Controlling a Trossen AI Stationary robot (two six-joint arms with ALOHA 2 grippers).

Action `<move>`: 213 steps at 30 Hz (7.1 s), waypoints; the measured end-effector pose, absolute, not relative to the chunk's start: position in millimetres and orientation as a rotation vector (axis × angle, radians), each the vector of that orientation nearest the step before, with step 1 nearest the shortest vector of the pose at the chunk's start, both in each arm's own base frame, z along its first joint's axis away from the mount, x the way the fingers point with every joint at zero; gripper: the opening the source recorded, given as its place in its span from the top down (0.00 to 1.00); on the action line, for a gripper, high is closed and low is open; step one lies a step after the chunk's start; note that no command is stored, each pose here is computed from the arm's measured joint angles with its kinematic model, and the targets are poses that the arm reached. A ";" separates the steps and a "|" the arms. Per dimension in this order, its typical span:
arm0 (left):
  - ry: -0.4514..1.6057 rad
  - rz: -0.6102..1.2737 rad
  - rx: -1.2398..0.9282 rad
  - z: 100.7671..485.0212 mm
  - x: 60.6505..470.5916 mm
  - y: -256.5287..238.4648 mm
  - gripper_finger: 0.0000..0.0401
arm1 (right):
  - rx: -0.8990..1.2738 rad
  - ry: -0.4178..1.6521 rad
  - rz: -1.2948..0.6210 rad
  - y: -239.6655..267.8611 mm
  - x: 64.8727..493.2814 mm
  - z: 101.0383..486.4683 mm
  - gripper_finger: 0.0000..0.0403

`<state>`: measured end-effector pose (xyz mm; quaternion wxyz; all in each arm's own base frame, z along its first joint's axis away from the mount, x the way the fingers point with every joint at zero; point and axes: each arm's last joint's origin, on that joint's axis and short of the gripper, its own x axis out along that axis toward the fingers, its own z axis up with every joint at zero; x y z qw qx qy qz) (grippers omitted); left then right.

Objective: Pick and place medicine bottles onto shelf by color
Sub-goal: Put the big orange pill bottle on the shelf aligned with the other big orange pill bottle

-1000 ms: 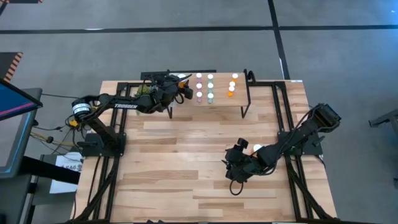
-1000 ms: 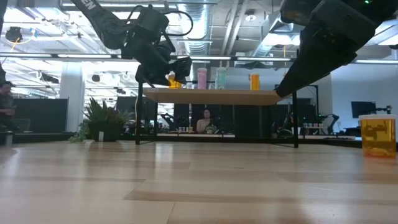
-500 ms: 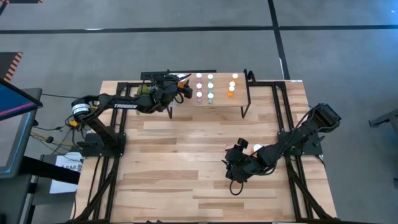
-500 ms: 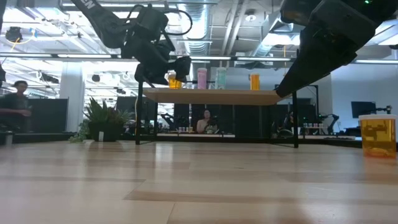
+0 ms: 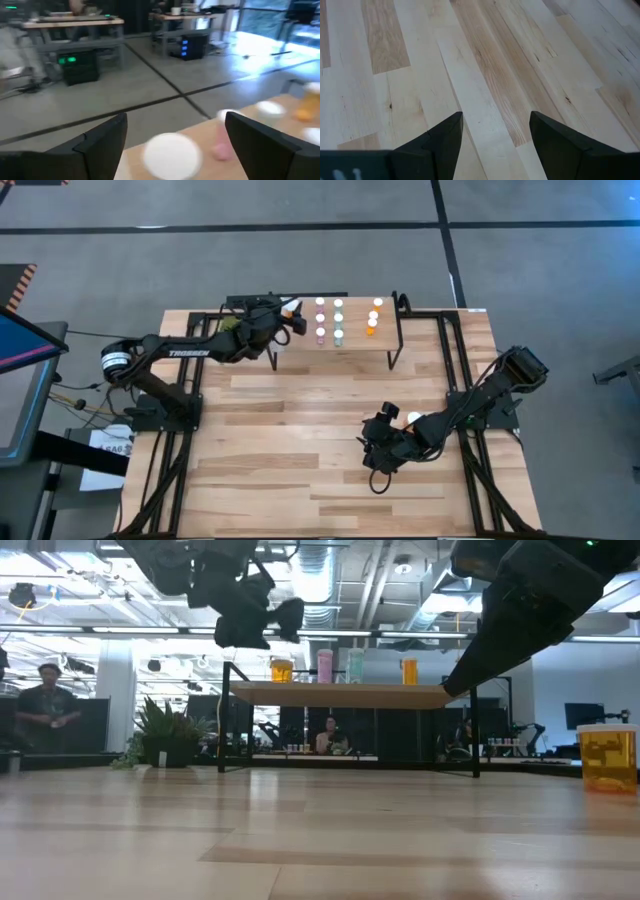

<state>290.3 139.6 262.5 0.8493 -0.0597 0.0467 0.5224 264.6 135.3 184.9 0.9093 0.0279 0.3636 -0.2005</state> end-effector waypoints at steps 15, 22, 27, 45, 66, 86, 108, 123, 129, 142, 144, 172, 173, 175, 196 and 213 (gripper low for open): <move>0.007 0.858 -0.020 308.2 288.2 56.4 0.20 | -0.012 0.762 -0.467 135.7 253.4 186.3 0.37; 0.027 0.707 0.011 307.5 293.4 13.9 0.20 | 0.013 0.619 -0.567 143.6 211.2 215.3 0.37; 0.021 0.557 -0.002 306.6 296.7 -1.7 0.20 | 0.055 0.488 -0.566 150.9 182.3 233.6 0.37; -0.066 0.201 0.044 284.0 330.0 -19.9 0.20 | 0.236 0.347 -0.554 173.5 123.8 223.0 0.37; -0.188 0.183 0.035 241.9 300.7 -6.9 0.41 | 0.479 0.589 -0.674 166.4 104.3 174.2 0.37; -0.162 0.187 0.094 244.3 294.2 -0.1 0.41 | 0.530 0.714 -0.842 156.3 97.8 168.2 0.37; -0.113 0.209 0.118 265.4 274.2 0.0 0.41 | 0.517 0.624 -0.766 131.0 94.1 120.4 0.37; -0.099 0.207 0.120 263.8 274.5 0.0 0.41 | 0.435 0.632 -0.764 117.6 116.1 111.5 0.37; -0.092 0.207 0.121 263.1 274.7 0.0 0.41 | 0.432 0.633 -0.771 116.2 118.2 111.4 0.44; -0.055 0.159 0.056 258.6 275.4 -1.3 0.41 | 0.459 0.607 -0.745 120.1 121.7 112.8 0.52; -0.054 0.122 0.042 257.1 276.7 -2.3 0.41 | 0.454 0.580 -0.736 122.0 123.8 115.4 0.51; 0.113 -0.030 -0.057 233.8 353.3 -31.0 0.23 | 0.063 0.523 -0.590 118.6 214.5 166.5 0.50; 0.121 -0.033 -0.057 232.3 356.1 -32.0 0.22 | 0.060 0.522 -0.593 117.4 215.6 166.7 0.50; 0.143 -0.039 -0.051 229.1 364.4 -35.1 0.20 | 0.057 0.516 -0.595 115.6 218.1 167.5 0.50; 0.217 -0.111 0.104 220.8 391.3 -43.8 0.19 | 0.075 0.382 -0.364 117.1 249.7 191.2 0.49; 0.250 -0.167 0.067 218.0 390.1 -45.7 0.22 | 0.127 0.357 -0.271 106.4 261.6 197.5 0.49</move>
